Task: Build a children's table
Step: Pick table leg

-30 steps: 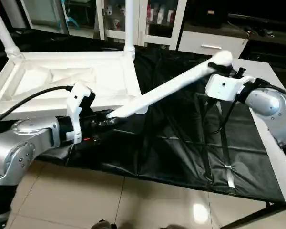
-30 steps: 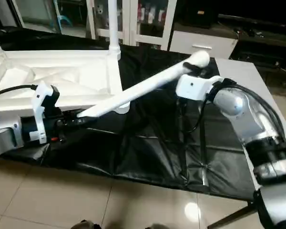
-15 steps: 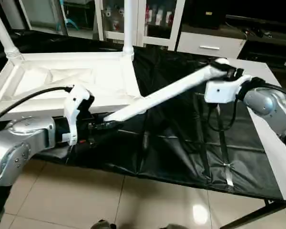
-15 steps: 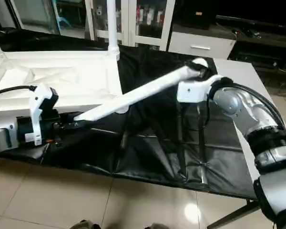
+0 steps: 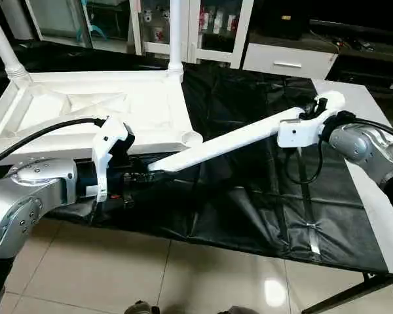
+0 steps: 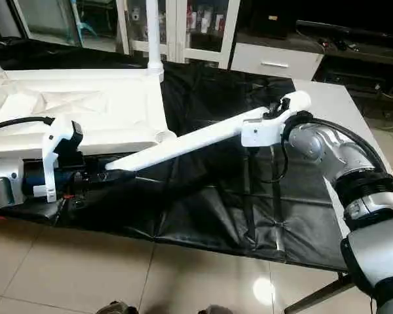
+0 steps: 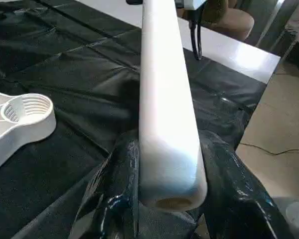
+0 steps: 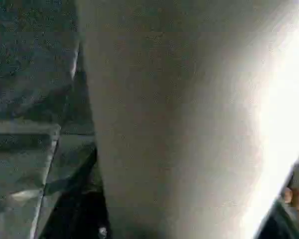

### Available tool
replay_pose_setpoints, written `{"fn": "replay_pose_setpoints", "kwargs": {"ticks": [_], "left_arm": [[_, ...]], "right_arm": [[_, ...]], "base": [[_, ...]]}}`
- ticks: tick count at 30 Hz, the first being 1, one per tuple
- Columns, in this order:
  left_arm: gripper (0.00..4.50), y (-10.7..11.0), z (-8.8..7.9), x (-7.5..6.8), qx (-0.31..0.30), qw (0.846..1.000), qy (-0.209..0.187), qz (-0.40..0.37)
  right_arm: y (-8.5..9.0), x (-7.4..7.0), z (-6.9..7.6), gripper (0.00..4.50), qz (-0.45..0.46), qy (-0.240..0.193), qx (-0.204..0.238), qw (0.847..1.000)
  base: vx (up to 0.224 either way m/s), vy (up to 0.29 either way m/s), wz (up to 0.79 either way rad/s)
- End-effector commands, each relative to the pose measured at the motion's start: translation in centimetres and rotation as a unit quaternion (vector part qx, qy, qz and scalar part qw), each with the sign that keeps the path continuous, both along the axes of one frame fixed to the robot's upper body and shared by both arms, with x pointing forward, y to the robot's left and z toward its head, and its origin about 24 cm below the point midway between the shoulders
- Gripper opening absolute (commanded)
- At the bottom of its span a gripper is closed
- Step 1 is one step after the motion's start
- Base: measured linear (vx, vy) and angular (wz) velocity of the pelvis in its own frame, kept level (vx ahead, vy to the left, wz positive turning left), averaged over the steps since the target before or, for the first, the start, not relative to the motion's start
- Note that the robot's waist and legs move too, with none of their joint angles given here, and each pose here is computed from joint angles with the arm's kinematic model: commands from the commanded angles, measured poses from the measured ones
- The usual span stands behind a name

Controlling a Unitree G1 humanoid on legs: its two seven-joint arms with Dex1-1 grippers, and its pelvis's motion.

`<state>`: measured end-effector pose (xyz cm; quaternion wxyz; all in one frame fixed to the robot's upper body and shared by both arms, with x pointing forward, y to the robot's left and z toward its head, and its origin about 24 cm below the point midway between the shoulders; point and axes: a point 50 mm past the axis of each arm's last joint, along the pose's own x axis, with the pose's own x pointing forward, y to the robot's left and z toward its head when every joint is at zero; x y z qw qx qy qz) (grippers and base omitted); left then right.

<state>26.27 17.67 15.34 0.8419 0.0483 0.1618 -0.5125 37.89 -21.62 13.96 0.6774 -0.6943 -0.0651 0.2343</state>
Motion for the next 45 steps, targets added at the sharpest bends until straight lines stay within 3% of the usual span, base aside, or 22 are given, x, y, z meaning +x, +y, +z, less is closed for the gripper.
{"fn": "replay_pose_setpoints", "kwargs": {"ticks": [1, 10, 11, 12, 16, 22, 23, 24, 27, 28, 29, 33, 34, 36, 37, 39, 40, 41, 42, 43, 45], "left_arm": [[1.35, 0.0, 0.6, 0.2, 0.001, 1.0, -0.021, 0.003], [1.35, 0.6, 0.6, 0.7, 0.007, 0.999, -0.027, 0.027], [1.91, 0.7, 0.7, 0.8, 0.002, 0.999, -0.022, 0.03], [2.05, 0.9, 0.8, 0.9, -0.006, 0.999, -0.019, 0.036], [2.26, 1.8, 1.3, 0.8, -0.02, 0.999, -0.014, 0.045], [2.81, 3.4, 2.6, 0.9, -0.068, 0.993, -0.055, 0.073], [2.81, 4.1, 3.0, 1.1, -0.09, 0.99, -0.063, 0.093], [2.84, 5.7, 3.6, 1.5, -0.129, 0.98, -0.071, 0.132], [2.84, 7.0, 4.0, 1.6, -0.157, 0.971, -0.076, 0.166], [2.84, 7.7, 4.3, 1.5, -0.182, 0.964, -0.076, 0.178], [2.84, 7.9, 4.4, 1.5, -0.19, 0.962, -0.076, 0.18], [2.84, 8.8, 4.5, 1.2, -0.229, 0.951, -0.072, 0.197], [2.84, 8.9, 4.0, 1.1, -0.218, 0.952, -0.067, 0.203], [2.84, 8.8, 3.7, 1.1, -0.206, 0.955, -0.063, 0.205], [2.84, 8.6, 3.5, 1.1, -0.196, 0.957, -0.06, 0.206], [2.84, 7.3, 2.7, 1.0, -0.168, 0.968, -0.05, 0.182], [2.84, 6.0, 2.2, 0.9, -0.15, 0.974, -0.047, 0.163], [2.84, 4.8, 1.8, 0.8, -0.135, 0.979, -0.044, 0.143], [2.84, 3.9, 1.6, 0.7, -0.126, 0.983, -0.042, 0.127], [2.84, 2.1, 1.4, 0.7, -0.11, 0.987, -0.051, 0.107], [2.84, 0.5, 1.4, 0.8, -0.109, 0.988, -0.057, 0.092]], "right_arm": [[-0.1, 0.2, 0.8, 2.01, 0.001, -0.002, 0.009, 1.0], [-0.3, 0.1, 0.3, 1.84, -0.002, 0.02, 0.028, 0.999], [-0.3, 0.1, 0.2, 1.84, -0.003, 0.022, 0.029, 0.999], [-0.4, 0.1, 0.2, 1.84, -0.005, 0.024, 0.032, 0.999], [-1.0, -0.1, -0.2, 1.83, -0.021, 0.039, 0.051, 0.998], [-1.8, -0.4, -1.0, 1.82, -0.042, 0.055, 0.091, 0.993], [-2.0, -0.4, -0.9, 1.82, -0.052, 0.058, 0.114, 0.99], [-2.3, -0.3, -0.7, 1.82, -0.071, 0.063, 0.164, 0.982], [-2.4, -0.1, -0.4, 1.82, -0.086, 0.073, 0.24, 0.964], [-2.0, 0.0, -0.2, 1.82, -0.084, 0.081, 0.282, 0.952], [-1.9, 0.0, -0.1, 1.82, -0.082, 0.084, 0.294, 0.949], [0.0, 0.1, -0.3, 1.82, -0.065, 0.121, 0.391, 0.91], [0.8, 0.2, -0.4, 1.82, -0.064, 0.145, 0.457, 0.875], [1.3, 0.3, -0.3, 1.82, -0.061, 0.163, 0.508, 0.844], [1.7, 0.3, -0.1, 1.81, -0.056, 0.178, 0.548, 0.815], [3.0, 0.5, 1.0, 1.81, -0.035, 0.224, 0.655, 0.721], [4.0, 0.3, 1.5, 1.81, -0.007, 0.272, 0.689, 0.672], [5.0, -0.1, 1.8, 1.81, 0.022, 0.32, 0.704, 0.633], [5.6, -0.4, 2.1, 1.81, 0.043, 0.355, 0.708, 0.609], [6.6, -1.1, 2.4, 1.81, 0.074, 0.411, 0.706, 0.572], [7.3, -1.6, 2.6, 1.81, 0.096, 0.452, 0.701, 0.543]], "base": [[0.0, 0.0, 0.0], [0.0, 0.0, 0.0], [0.0, 0.0, 0.0], [0.0, 0.0, 0.0], [0.0, 0.0, 0.0], [0.0, 0.0, 0.0], [0.0, 0.0, 0.0], [0.0, 0.0, 0.0], [0.0, 0.0, 0.0], [0.0, 0.0, 0.0], [0.0, 0.0, 0.0], [0.0, 0.0, 0.0], [0.0, 0.0, 0.0], [0.0, 0.0, 0.0], [0.0, 0.0, 0.0], [0.0, 0.0, 0.0], [0.0, 0.0, 0.0], [0.0, 0.0, 0.0], [0.0, 0.0, 0.0], [0.0, 0.0, 0.0], [0.0, 0.0, 0.0]]}}
